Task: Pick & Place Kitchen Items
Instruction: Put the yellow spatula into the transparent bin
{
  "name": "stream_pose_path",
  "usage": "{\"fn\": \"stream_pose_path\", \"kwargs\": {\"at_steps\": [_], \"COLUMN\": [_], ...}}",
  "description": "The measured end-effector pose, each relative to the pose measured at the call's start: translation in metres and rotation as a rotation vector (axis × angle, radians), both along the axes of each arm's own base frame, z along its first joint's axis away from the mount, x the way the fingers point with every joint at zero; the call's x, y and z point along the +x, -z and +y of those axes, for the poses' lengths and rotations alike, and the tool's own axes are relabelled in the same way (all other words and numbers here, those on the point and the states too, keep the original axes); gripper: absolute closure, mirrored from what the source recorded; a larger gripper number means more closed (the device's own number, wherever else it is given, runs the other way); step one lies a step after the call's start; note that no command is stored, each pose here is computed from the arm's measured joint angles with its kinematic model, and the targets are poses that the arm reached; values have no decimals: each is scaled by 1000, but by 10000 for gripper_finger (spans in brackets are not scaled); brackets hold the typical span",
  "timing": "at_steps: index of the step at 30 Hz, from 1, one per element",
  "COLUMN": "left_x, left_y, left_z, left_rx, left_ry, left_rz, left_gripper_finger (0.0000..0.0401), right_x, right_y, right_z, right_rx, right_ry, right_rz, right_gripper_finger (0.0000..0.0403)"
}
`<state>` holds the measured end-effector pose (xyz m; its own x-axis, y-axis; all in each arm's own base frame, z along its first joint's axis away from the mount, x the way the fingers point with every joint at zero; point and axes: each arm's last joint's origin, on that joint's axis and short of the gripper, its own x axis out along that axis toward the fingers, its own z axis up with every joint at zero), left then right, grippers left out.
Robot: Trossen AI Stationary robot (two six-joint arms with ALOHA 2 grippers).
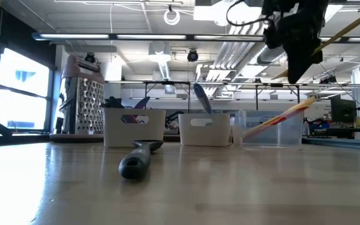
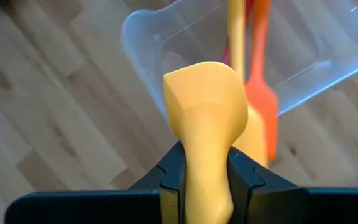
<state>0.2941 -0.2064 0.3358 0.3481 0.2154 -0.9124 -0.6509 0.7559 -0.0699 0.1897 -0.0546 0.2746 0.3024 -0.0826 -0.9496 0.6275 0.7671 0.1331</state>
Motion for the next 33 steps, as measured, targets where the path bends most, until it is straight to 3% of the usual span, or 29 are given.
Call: {"fn": "stream_pose_path", "kwargs": {"at_steps": [8, 15, 21, 26, 33], "left_x": [20, 32, 46, 53, 60], "left_y": [0, 1, 1, 2, 2], "left_z": [30, 54, 89, 125, 166], "left_rx": [-15, -11, 20, 51, 22], "left_ry": [-28, 105, 182, 233, 232], "left_rz": [34, 111, 161, 230, 259], "left_gripper_finger": [183, 183, 183, 183, 183], "right_x": [14, 26, 35, 34, 38], "right_y": [21, 44, 55, 66, 72], "right_z": [-35, -58, -74, -87, -93], "right_rx": [-8, 11, 6, 13, -2], "right_ry": [-60, -66, -32, -34, -45], "right_rz": [65, 116, 72, 117, 101], "right_gripper_finger": [352, 354, 354, 354, 354]}}
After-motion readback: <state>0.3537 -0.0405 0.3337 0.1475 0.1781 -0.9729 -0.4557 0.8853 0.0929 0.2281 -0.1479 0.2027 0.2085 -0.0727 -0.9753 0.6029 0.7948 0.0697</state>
